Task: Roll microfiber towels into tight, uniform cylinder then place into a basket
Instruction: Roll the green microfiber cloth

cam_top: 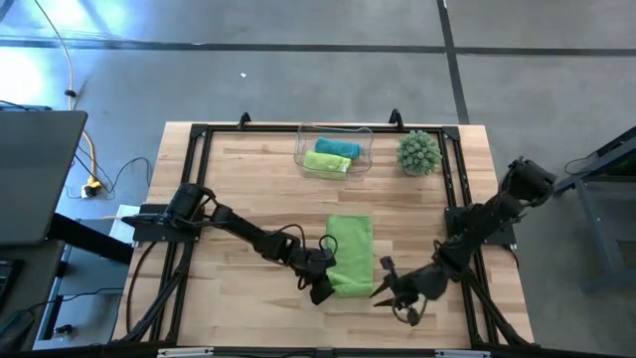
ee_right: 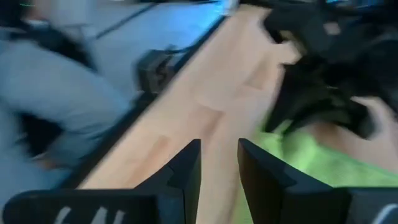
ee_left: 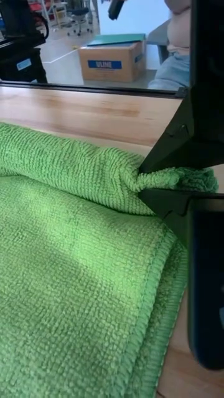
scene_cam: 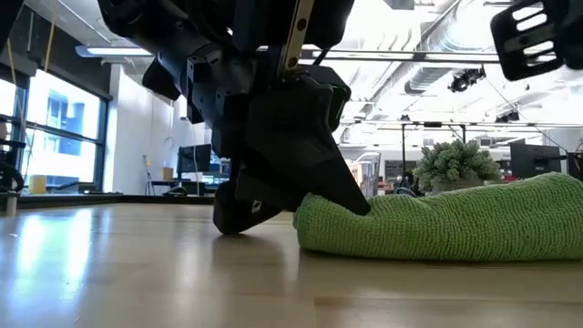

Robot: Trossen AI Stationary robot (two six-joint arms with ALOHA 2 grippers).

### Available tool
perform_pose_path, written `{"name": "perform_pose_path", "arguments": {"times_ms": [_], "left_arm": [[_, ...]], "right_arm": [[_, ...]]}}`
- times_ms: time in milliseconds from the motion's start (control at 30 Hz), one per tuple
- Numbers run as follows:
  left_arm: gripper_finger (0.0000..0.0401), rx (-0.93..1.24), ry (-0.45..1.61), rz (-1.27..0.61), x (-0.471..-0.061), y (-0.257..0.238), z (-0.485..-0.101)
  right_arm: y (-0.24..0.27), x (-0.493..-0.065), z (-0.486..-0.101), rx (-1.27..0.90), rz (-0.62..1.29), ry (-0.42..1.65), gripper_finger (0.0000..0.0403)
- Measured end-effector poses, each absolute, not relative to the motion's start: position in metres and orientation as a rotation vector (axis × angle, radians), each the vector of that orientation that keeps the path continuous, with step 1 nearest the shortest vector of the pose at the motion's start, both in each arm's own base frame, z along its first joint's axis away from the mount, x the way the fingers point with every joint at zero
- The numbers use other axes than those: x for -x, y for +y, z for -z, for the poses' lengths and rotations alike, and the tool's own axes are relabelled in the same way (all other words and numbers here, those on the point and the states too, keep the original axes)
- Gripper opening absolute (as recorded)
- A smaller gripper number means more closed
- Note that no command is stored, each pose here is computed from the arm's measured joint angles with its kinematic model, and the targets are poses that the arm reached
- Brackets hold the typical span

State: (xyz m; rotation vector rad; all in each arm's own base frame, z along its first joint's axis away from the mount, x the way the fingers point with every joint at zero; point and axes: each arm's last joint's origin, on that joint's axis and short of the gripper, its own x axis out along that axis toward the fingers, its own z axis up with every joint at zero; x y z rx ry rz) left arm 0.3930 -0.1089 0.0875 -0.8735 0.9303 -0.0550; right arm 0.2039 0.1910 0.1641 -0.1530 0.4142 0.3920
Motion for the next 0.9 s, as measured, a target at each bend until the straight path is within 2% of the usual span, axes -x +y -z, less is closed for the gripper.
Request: {"name": "perform_pose_path", "arguments": {"times_ms": [167,267,400,600,900], "left_arm": [[0.0035,0.872,0.927,0.049,-0.393,-0.109,-0.087],[0.0035,0.872,0.925,0.044,-0.393,-0.109,-0.087],[0.0035,0.878,0.924,0.041,-0.393,-0.109,-0.087],[0.0035,0.885,0.921,0.037,-0.393,-0.109,-0.088],[0.0035,0.891,0.914,0.037,-0.394,-0.109,-0.088]], "right_arm": [[0.198,-0.208,-0.142,0.195,-0.272,0.411,0.0098],[0.198,-0.217,-0.127,0.127,-0.261,0.48,0.0101],[0.2,-0.23,-0.117,0.089,-0.267,0.593,0.0129],[0.21,-0.241,-0.124,0.251,-0.242,0.76,0.0185],[0.221,-0.251,-0.148,0.337,-0.166,0.78,0.019]]}}
